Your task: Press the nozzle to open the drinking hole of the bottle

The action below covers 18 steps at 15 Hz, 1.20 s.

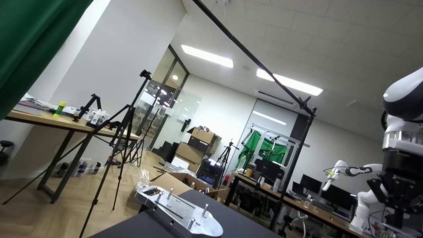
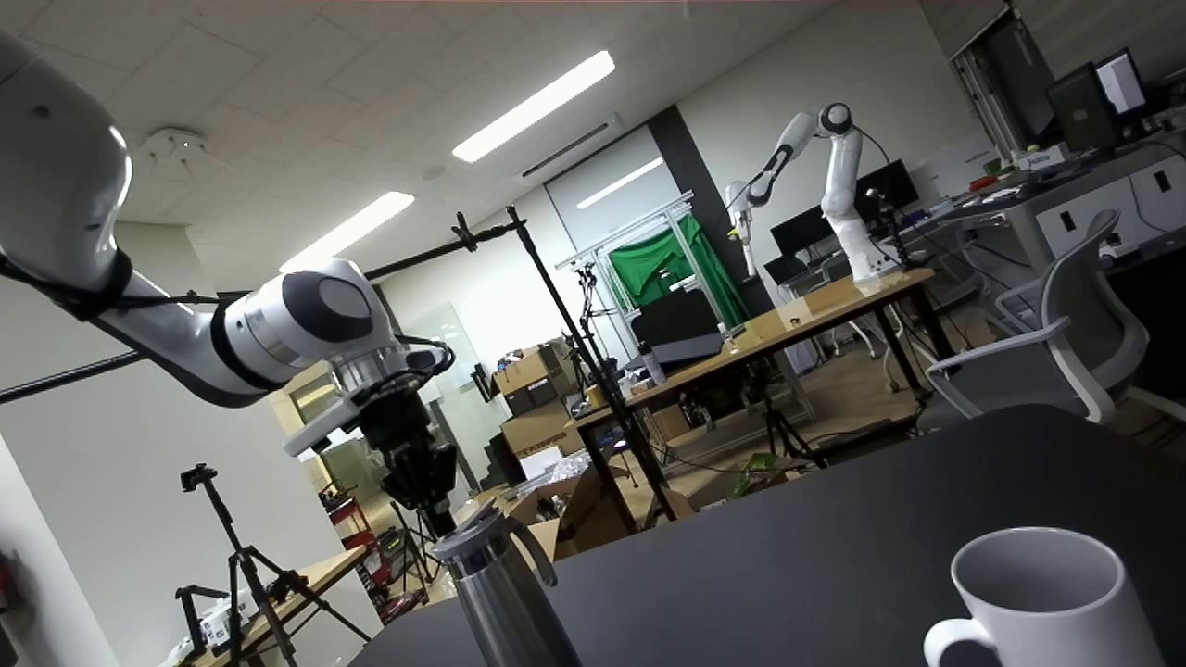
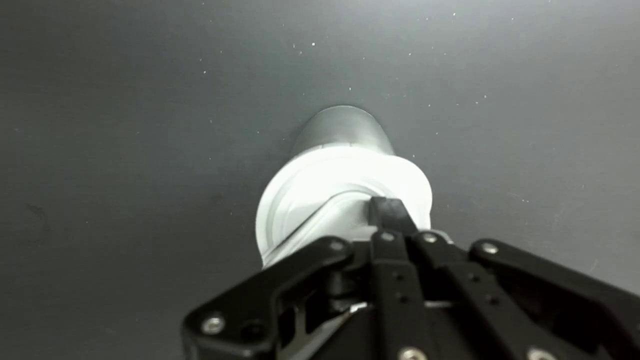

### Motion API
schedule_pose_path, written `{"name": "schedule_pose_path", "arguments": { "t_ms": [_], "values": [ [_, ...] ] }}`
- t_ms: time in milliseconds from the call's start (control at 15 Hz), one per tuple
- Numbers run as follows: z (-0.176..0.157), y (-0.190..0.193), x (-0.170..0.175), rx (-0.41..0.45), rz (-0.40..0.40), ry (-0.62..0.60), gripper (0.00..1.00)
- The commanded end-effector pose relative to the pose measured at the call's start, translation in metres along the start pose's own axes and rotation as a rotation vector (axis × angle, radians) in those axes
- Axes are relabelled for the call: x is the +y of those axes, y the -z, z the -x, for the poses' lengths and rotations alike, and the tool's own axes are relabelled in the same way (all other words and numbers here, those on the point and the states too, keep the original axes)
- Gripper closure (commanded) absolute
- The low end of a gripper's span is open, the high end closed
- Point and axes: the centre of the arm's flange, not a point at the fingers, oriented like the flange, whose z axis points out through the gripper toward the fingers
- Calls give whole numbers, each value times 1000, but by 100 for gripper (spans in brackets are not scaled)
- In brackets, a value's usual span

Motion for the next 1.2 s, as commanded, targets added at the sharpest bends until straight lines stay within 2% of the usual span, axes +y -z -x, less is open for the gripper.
{"name": "schedule_pose_path", "arguments": {
  "t_ms": [0,67,133,200,533,800,867,1067,1133],
  "values": [
    [8,44,2,53,52,-41,100],
    [13,56,4,63,67,-43,100],
    [20,68,8,74,76,-55,74],
    [28,81,11,77,93,-66,74],
    [73,125,28,42,157,-106,40],
    [109,139,48,-49,191,-114,14],
    [85,131,35,-25,177,-84,32],
    [100,136,44,-42,190,-92,14],
    [101,136,44,-43,191,-93,14]
  ]
}}
